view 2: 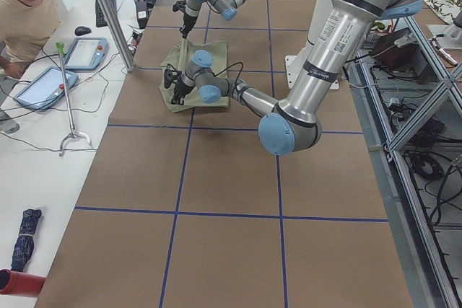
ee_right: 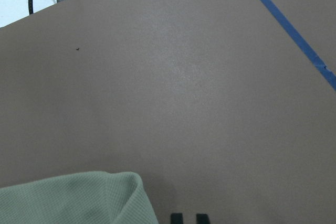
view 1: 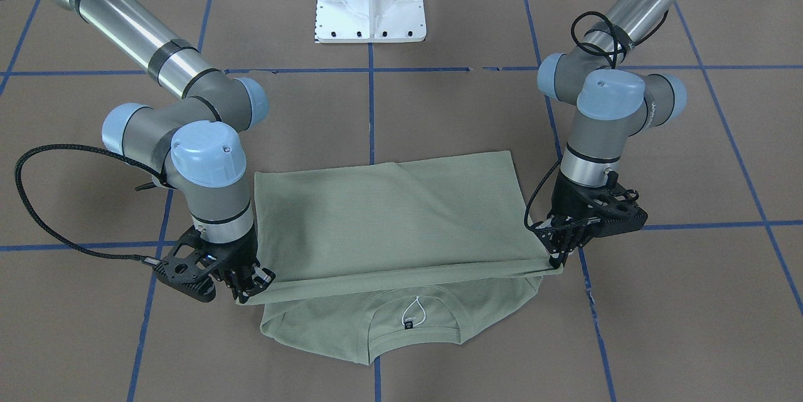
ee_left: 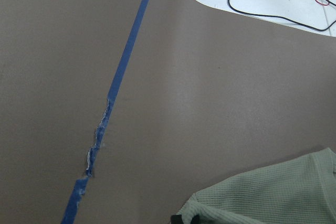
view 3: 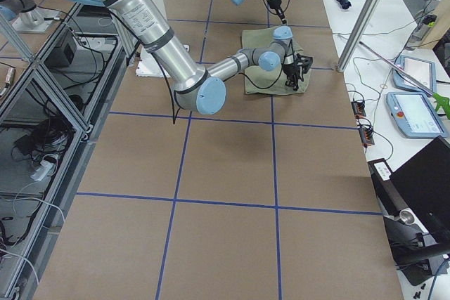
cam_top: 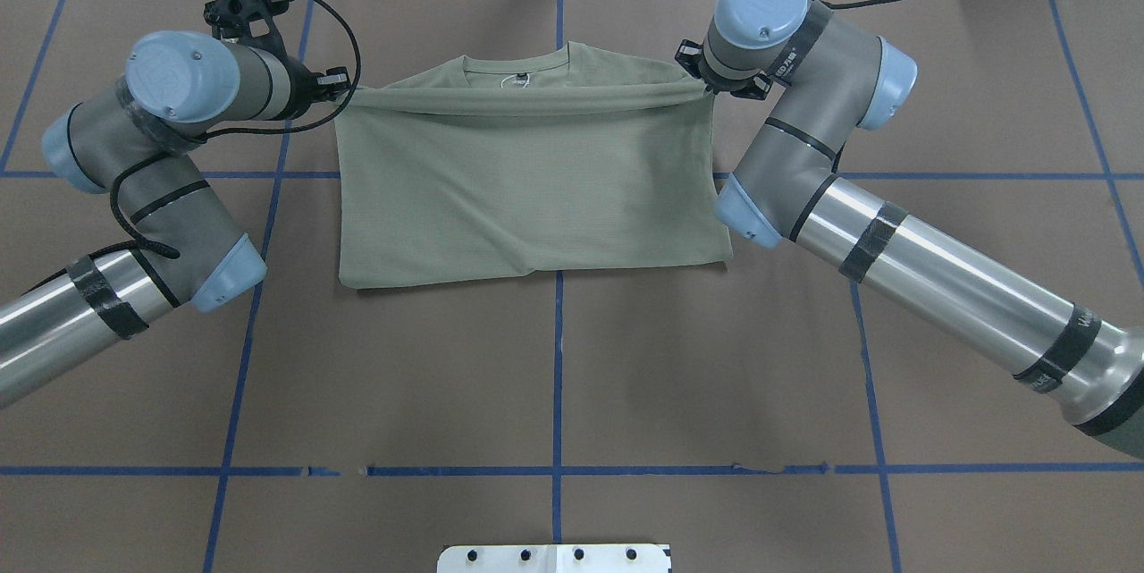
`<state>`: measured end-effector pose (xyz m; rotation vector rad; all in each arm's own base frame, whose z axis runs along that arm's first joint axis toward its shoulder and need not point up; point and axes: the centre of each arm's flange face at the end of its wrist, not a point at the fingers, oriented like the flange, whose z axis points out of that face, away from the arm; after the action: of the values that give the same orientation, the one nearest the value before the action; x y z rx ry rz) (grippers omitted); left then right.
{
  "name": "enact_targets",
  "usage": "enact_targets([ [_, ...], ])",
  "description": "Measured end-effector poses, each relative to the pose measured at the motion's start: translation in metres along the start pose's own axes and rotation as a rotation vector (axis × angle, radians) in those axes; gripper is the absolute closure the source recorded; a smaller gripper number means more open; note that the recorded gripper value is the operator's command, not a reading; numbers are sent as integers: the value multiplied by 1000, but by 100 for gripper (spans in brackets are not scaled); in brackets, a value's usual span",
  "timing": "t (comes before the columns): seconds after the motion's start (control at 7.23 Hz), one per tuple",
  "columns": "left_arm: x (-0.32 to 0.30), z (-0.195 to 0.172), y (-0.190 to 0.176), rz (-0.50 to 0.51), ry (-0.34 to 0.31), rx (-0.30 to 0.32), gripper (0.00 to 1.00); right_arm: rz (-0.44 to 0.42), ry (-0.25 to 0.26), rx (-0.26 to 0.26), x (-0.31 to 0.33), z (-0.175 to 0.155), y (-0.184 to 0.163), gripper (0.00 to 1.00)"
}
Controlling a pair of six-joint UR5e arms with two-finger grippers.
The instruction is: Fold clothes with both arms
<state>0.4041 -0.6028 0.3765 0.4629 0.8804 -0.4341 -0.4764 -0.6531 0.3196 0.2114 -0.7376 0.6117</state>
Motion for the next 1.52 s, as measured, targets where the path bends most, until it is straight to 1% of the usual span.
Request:
enact_targets([
  [0.28, 1, -3, -3, 0, 26, 9, 47, -3, -7, 5, -3, -4, -4, 0],
  [0.41, 4, -8, -6, -2, 51, 12, 47, -2, -24, 6, -7, -11, -6, 0],
  [0.55, 9, -18, -12, -19, 102, 9, 48, 2, -60, -2, -8, -24, -6, 0],
  [0.69, 18, -33, -16, -54, 162, -8, 51, 5, -96, -24, 4, -37, 5, 0],
  [0.83, 28, -47, -18, -82, 208, -22, 58, 12, -125, -51, 25, -47, 32, 0],
  [0.97, 35, -57, -18, -90, 237, -27, 49, 27, -146, -81, 46, -57, 63, 0],
  [1.11, 41, -67, -19, -90, 258, -26, 9, 51, -151, -108, 69, -63, 88, 0],
  [1.24, 44, -74, -20, -89, 272, -23, 0, 87, -143, -135, 91, -66, 111, 2],
  [1.38, 45, -77, -19, -88, 276, -21, 0, 128, -132, -154, 105, -66, 131, 11],
  [1.52, 43, -77, -19, -88, 272, -21, 0, 156, -123, -159, 110, -64, 150, 33],
])
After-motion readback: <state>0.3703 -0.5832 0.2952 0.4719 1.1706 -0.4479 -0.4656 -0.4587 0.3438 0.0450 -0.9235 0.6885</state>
